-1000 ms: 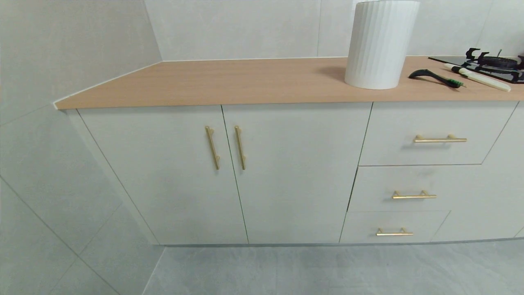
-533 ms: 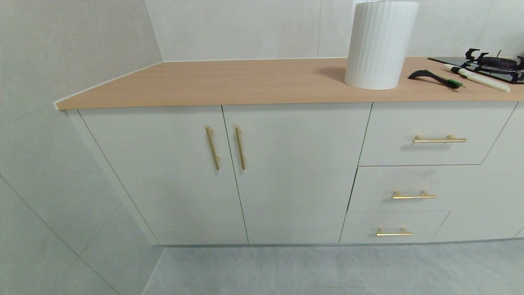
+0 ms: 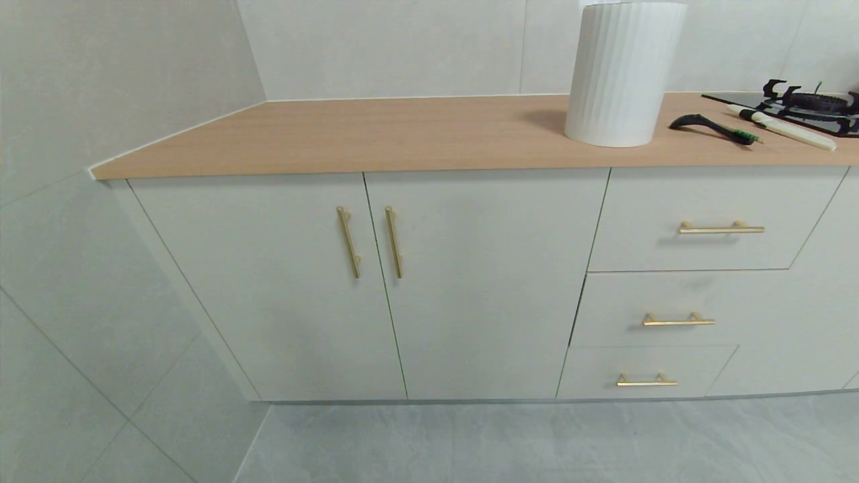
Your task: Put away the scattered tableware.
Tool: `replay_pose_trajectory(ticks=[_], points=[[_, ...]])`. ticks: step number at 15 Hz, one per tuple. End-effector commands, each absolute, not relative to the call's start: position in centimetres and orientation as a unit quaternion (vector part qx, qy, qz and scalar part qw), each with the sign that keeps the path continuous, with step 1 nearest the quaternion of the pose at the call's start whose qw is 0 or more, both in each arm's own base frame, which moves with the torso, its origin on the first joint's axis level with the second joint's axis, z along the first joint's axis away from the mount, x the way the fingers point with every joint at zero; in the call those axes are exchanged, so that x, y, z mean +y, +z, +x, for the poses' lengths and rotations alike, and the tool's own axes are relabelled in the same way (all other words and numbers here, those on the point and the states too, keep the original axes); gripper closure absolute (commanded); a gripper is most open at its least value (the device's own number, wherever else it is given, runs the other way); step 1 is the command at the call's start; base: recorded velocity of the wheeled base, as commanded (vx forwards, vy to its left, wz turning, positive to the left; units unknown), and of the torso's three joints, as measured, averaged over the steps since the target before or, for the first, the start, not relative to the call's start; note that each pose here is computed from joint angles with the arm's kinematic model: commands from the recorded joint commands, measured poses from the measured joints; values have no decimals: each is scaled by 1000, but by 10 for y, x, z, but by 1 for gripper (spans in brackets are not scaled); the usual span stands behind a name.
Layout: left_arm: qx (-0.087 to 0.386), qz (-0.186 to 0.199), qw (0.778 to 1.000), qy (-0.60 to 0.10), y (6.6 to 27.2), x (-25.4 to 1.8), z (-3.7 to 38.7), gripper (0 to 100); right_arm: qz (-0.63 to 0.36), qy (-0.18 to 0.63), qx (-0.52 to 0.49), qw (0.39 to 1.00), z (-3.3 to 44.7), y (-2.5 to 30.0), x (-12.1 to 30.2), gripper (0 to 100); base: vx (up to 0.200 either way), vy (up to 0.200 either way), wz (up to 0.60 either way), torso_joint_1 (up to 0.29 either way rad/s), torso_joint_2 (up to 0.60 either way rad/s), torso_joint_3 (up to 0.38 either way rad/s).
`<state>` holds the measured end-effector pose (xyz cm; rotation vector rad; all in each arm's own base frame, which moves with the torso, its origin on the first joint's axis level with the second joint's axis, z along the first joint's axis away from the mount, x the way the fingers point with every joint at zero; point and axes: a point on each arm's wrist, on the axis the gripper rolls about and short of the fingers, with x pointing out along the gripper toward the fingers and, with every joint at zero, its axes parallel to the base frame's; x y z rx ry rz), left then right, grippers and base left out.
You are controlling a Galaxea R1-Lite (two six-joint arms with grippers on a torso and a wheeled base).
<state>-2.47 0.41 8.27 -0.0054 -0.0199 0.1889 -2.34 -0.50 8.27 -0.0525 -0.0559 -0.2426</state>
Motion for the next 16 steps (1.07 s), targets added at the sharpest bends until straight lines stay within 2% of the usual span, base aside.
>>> replay_pose_trajectory(ticks=[1, 3, 5, 16], points=[[-5, -6, 999, 51, 78, 2, -23, 0, -26, -114, -30, 993, -23, 83, -5, 0, 0, 0, 0, 0, 0, 0], [-1, -3, 1000, 30, 76, 1, -23, 0, -22, -90, -29, 995, -23, 82, -4, 0, 0, 0, 0, 0, 0, 0], [-1, -2, 1000, 28, 76, 1, -23, 0, -1, -9, -8, 1000, -23, 77, 0, 0, 0, 0, 0, 0, 0, 0], [0, -4, 1000, 28, 76, 1, -23, 0, 2, -3, -5, 1000, -23, 77, 0, 0, 0, 0, 0, 0, 0, 0]])
